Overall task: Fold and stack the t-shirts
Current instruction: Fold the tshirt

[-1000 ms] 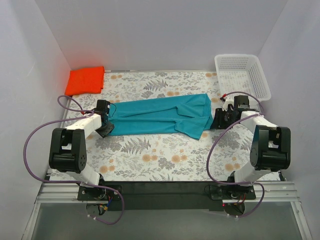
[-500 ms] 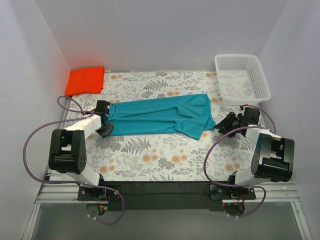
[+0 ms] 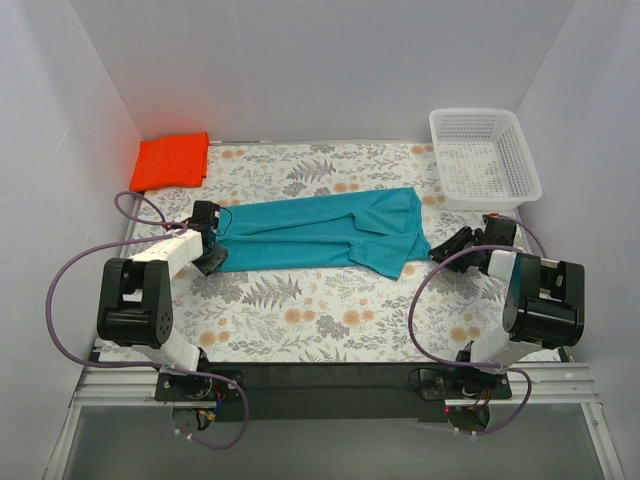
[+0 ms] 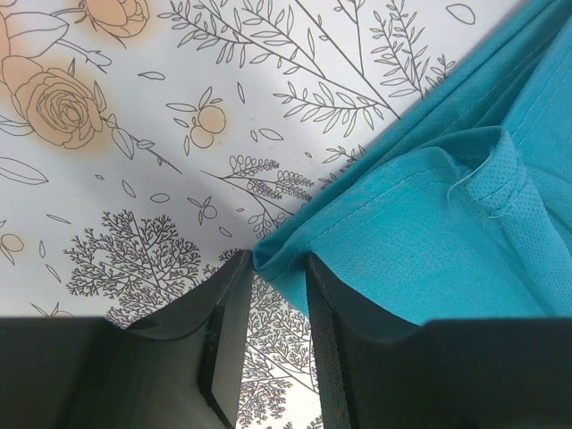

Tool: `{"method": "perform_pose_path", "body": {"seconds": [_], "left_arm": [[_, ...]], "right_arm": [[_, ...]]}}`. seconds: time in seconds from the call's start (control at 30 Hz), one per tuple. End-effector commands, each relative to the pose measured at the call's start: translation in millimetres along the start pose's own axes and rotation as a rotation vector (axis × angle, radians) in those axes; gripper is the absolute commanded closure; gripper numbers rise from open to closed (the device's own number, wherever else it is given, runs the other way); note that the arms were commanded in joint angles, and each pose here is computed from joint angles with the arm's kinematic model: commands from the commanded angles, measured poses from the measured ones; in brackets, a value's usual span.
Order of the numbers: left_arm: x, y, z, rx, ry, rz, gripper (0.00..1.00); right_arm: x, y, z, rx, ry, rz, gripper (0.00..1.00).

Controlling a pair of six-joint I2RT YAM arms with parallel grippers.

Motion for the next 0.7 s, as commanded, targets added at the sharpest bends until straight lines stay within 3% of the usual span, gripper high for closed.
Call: {"method": "perform_pose_path", "body": {"seconds": [0.0,0.3,0.4,0.43,0.47,0.67], "left_arm": [[-5.5,20.5,4.0,-0.021,-0.006,-0.068,0.71],[-7.5,23.4,4.2,-0.029,-0.009,-0.084,0.71],[-8.4,24.5,2.5,-0.035,-0.017,-0.095,0.71],[-8.7,25.6,2.1,-0.037,-0.020,-0.101,0.71],[-9.3,26.0,3.2,-0.040,-0.014,-0.104,0.71],[-12.3,29.9,1.1,-0.054,-0.027,-0.133,0.71]], "right_arm": [[-8.5,-8.2,-1.9,0.021,0.005,0.019,0.65],[-15.1,-12.4,6.5,0.053,0.058,0.001,0.68],[-16.1,-15.5,4.7,0.083,0.059,0.015,0.82],[-16.1,-16.2,4.2,0.098,0.062,0.018,0.95],[-16.8,-17.4,4.2,0.104,0.067,0.022,0.99],[-14.9,-24.7,-20.1,0.229,0.047,0.110,0.99]]}}
Point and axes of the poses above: each gripper's point midway between its finger pads, its own x axis back along the fingers, its own y axis along the line the jaws close on, z = x × y, the point moved 1 cm from there along x, back along the fingers, and after that the axes turned 5 degrees about x, right-handed, at the moved point
